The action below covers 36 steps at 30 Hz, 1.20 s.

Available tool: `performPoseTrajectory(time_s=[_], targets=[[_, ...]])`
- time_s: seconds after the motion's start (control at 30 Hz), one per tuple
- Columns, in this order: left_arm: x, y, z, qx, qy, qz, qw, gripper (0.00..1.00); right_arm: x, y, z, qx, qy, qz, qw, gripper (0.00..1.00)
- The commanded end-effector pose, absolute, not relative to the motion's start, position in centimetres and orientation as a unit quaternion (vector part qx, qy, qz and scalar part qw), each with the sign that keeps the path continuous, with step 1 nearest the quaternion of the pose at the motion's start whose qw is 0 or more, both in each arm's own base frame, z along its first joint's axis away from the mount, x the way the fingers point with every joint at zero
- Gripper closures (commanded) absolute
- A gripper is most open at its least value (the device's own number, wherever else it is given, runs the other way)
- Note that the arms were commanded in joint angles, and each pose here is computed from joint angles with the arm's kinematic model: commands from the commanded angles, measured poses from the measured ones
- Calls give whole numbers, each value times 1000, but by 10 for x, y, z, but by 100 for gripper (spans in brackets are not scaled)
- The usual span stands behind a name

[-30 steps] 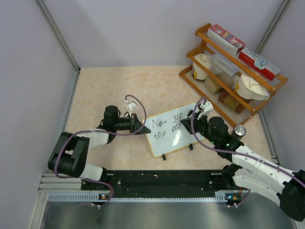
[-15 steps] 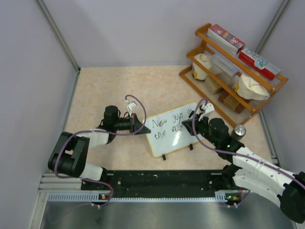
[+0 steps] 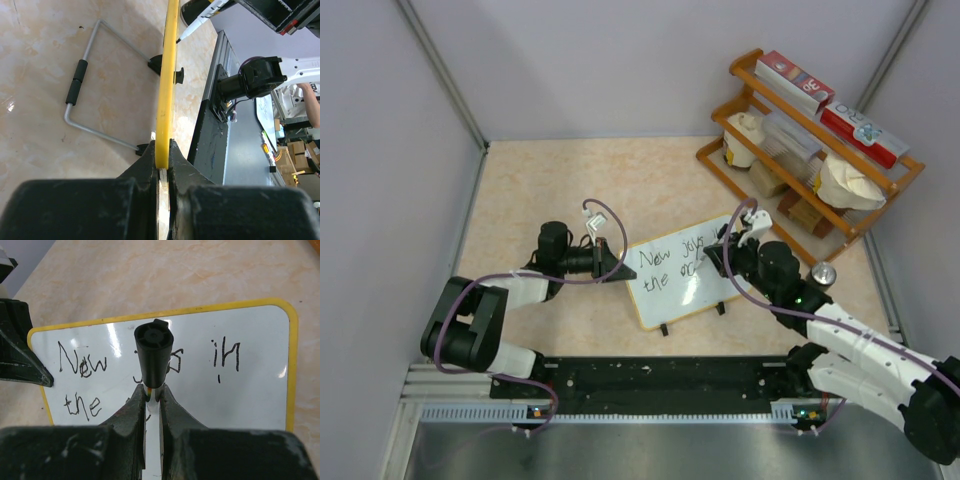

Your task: Write a sentence on the whiteboard

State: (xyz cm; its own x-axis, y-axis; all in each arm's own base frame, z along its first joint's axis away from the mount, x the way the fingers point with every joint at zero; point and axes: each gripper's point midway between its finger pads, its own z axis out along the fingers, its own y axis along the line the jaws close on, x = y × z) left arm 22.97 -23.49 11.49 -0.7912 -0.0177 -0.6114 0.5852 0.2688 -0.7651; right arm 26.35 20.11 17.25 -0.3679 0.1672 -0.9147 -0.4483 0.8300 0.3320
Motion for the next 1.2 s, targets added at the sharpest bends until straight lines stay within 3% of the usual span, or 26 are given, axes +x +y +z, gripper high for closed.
performPoseTrajectory(time_s=[0.0,0.43,1.17], targets=[[242,-235,113,219,744,-553,304,100,275,196,207,-74,748,279,597,100],[242,-235,112,218,745,-554,302,100,273,197,206,-75,738,289,606,100],[242,-235,113,219,743,-555,303,100,265,192,159,-81,788,264,550,100]])
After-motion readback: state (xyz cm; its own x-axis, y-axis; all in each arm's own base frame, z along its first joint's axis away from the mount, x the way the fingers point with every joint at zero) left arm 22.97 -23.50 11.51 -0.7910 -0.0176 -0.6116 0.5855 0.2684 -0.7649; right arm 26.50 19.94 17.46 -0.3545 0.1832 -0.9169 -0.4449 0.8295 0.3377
